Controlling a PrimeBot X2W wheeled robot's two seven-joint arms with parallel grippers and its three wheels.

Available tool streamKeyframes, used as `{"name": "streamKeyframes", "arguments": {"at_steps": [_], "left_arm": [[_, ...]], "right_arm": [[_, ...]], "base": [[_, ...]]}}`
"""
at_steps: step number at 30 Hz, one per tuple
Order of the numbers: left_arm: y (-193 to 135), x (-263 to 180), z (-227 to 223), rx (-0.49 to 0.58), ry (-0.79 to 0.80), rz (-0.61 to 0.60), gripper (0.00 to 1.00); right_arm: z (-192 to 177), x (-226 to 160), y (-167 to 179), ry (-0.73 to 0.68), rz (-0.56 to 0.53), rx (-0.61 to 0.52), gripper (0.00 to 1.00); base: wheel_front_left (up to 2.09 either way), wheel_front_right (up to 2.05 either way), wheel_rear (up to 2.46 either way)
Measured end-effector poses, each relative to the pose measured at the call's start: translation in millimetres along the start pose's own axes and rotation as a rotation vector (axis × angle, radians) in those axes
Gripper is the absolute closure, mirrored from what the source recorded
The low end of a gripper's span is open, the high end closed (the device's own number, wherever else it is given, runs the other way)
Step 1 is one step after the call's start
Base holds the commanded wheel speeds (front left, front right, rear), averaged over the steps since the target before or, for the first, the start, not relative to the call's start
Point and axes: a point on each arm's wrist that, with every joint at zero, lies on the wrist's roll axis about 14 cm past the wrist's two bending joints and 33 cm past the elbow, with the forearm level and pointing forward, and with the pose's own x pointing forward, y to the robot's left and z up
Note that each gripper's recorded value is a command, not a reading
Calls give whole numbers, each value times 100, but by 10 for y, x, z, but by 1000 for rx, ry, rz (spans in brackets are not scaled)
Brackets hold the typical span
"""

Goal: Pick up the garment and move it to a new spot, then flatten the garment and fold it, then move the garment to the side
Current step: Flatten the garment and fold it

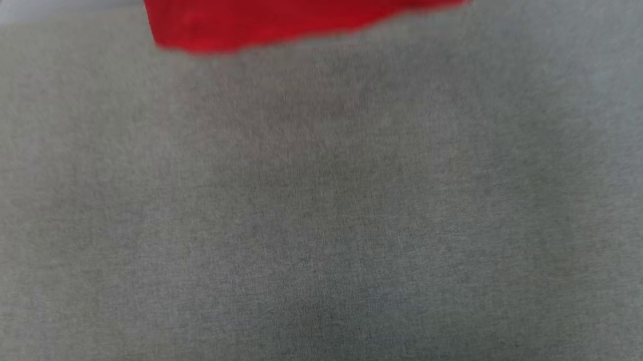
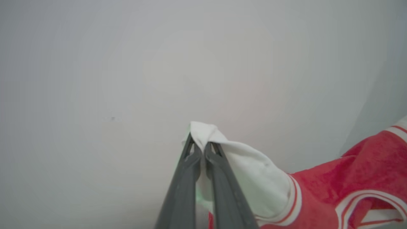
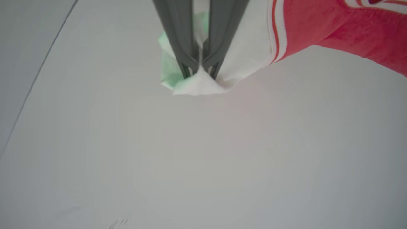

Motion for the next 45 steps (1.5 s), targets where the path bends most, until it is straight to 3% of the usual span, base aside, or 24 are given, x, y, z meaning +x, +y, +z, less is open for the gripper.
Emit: {"name": "streamKeyframes", "arguments": {"at_steps": [10, 12, 22, 26, 27, 29, 33, 36, 45], "left_arm": [[25, 399, 71, 80, -293, -2, 100], [54, 425, -50, 87, -332, -5, 100], [463, 198, -1253, 53, -21, 88, 100], [535, -43, -1804, 28, 195, 117, 100], [520, -105, -1916, 17, 240, 116, 100], [469, -235, -2139, -7, 348, 111, 100], [412, -649, -2551, -92, 551, 112, 100], [379, -937, -2751, -120, 655, 110, 100], [201, -1696, -3091, -184, 802, 86, 100]], "right_arm": [[-109, 390, -95, -204, -28, -194, 100], [-359, 454, -23, -167, -21, -193, 100], [-1594, 187, 276, 141, 31, -92, 100], [-1993, -51, 452, 303, 29, 32, 100], [-2061, -110, 503, 335, 19, 92, 100], [-2178, -230, 596, 403, 48, 73, 100], [-2416, -588, 740, 553, 40, 186, 100], [-2536, -839, 820, 645, 54, 208, 100], [-2654, -1509, 889, 813, 79, 330, 100]], "base": [[0, 0, 0], [0, 0, 0], [0, 0, 0], [0, 0, 0], [0, 0, 0], [0, 0, 0], [0, 0, 0], [0, 0, 0], [0, 0, 0]]}}
